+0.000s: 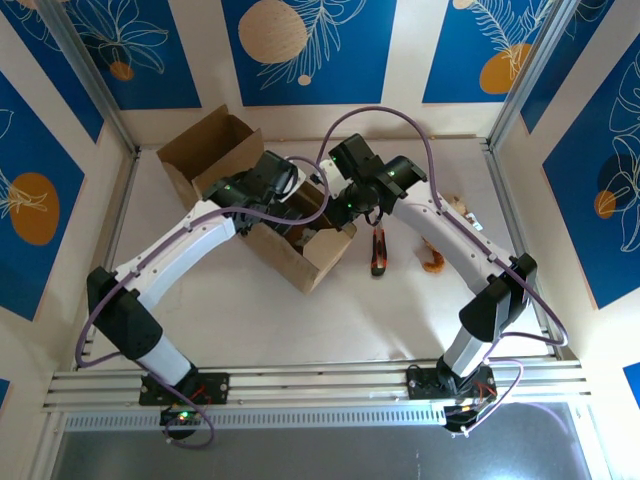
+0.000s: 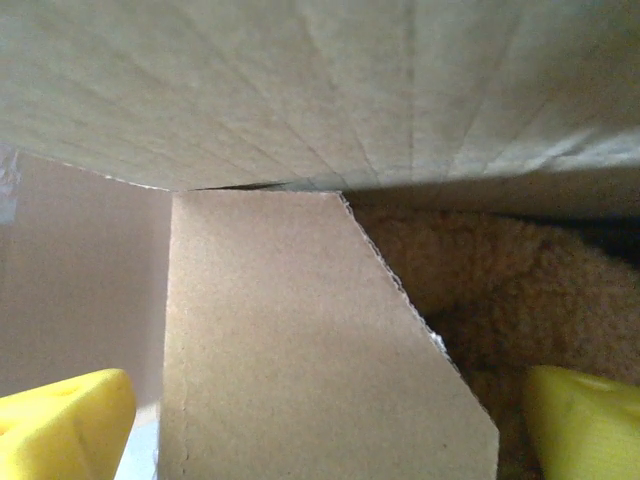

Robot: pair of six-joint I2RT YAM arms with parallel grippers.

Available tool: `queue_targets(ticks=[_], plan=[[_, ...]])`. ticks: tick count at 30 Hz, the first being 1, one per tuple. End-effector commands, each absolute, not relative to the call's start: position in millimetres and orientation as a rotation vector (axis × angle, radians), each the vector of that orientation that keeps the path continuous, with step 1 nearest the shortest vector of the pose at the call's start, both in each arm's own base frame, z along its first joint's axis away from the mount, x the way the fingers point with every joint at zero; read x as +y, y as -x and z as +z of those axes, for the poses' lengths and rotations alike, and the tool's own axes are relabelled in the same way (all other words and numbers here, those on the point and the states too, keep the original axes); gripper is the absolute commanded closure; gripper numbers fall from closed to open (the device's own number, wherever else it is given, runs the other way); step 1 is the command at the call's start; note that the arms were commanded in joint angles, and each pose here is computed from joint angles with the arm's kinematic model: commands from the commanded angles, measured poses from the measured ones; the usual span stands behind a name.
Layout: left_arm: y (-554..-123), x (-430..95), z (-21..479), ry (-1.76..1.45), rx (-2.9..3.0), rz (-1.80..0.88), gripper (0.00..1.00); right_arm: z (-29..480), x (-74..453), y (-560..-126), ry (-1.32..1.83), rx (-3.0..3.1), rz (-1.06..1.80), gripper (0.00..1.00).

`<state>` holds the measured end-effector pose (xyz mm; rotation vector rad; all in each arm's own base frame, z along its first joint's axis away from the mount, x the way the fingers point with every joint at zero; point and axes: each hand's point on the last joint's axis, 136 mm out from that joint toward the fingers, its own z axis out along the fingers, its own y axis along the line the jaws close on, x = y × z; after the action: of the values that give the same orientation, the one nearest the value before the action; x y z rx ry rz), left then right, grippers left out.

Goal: Unpack the express box

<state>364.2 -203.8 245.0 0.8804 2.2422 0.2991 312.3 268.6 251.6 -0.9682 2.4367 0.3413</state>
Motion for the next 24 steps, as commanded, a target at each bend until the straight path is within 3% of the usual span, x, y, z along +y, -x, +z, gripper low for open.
queue_targets(ticks=[1,7,21,24], plan=[[-370,-188,249,-0.826,2.194,0.419,0.03,278,279,-304,0.977,2.348,0.46,1.0],[-367,-183,269,-0.78,2.087,0.454,0.23,274,280,-302,0.984,2.361,0.471,1.0],[-358,-177,297,-0.784,2.044,0.445,1.0,266,277,-298,0.989,2.379,0.463,1.0],[-355,-178,302,-0.797,2.047,0.422,1.0,263,273,-301,0.975,2.376,0.437,1.0]])
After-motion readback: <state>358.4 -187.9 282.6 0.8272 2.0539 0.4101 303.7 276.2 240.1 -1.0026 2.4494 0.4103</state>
